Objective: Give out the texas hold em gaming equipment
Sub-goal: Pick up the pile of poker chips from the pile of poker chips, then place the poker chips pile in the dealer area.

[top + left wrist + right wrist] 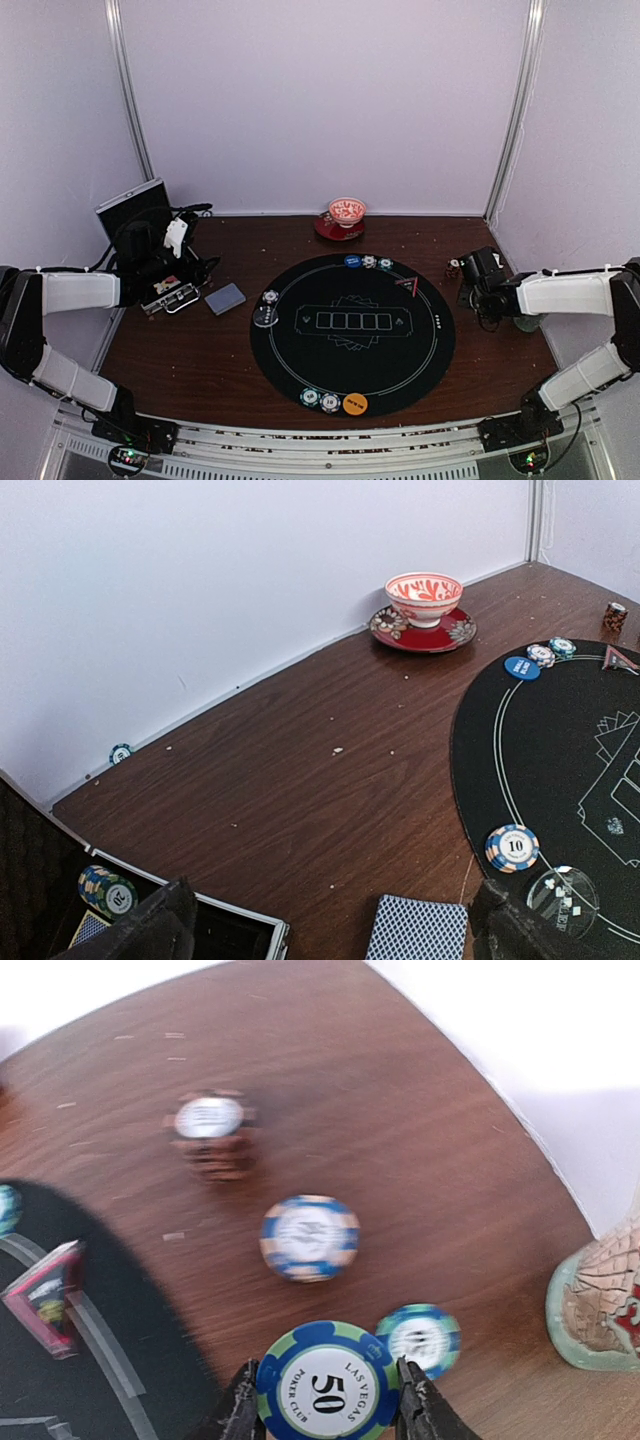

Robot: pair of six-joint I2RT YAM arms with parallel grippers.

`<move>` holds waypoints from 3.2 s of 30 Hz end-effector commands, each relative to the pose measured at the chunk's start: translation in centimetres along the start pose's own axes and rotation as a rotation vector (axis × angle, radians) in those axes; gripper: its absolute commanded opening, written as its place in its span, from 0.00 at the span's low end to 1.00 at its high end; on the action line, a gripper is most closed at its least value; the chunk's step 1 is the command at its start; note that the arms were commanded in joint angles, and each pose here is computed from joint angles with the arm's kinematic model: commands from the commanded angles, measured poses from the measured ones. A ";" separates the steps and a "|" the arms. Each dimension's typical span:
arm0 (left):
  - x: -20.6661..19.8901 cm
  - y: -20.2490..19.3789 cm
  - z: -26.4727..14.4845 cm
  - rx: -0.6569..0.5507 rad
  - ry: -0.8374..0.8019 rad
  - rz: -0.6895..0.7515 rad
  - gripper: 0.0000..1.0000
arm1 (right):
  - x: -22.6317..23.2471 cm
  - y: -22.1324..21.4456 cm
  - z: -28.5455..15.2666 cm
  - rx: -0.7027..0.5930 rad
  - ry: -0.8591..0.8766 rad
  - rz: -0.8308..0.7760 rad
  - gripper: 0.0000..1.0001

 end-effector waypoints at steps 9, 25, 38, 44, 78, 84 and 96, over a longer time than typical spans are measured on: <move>0.1 1.9 -0.2 -0.063 0.014 0.023 0.98 | 14.5 8.7 -8.4 -0.206 0.310 -0.261 0.15; 0.1 1.9 -0.3 -0.071 0.014 0.027 0.98 | 38.5 10.0 -8.7 -0.316 0.749 -0.608 0.15; 0.1 1.9 -0.2 -0.069 0.009 0.029 0.98 | 43.3 6.7 -7.2 -0.274 0.933 -0.591 0.16; 0.1 1.9 -0.2 -0.069 0.009 0.029 0.98 | 43.5 5.3 -6.4 -0.249 0.923 -0.610 0.16; 0.1 1.7 0.0 -0.062 0.006 0.030 0.98 | 43.7 2.6 -4.3 -0.189 0.904 -0.645 0.32; 0.1 1.7 0.0 -0.060 0.005 0.029 0.98 | 43.5 3.8 -5.2 -0.214 0.906 -0.631 0.40; 0.2 1.7 0.0 -0.059 0.007 0.028 0.98 | 43.3 5.2 -6.3 -0.236 0.911 -0.617 0.59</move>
Point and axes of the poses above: each gripper's point midway between its finger pads, its own z axis out along the fingers, its own x axis along the line the jaws close on, y = z × x, the point moved 7 cm from there along -z, back along the fingers, and after that the axes turned 15 degrees about -z, right-handed, at the moved point
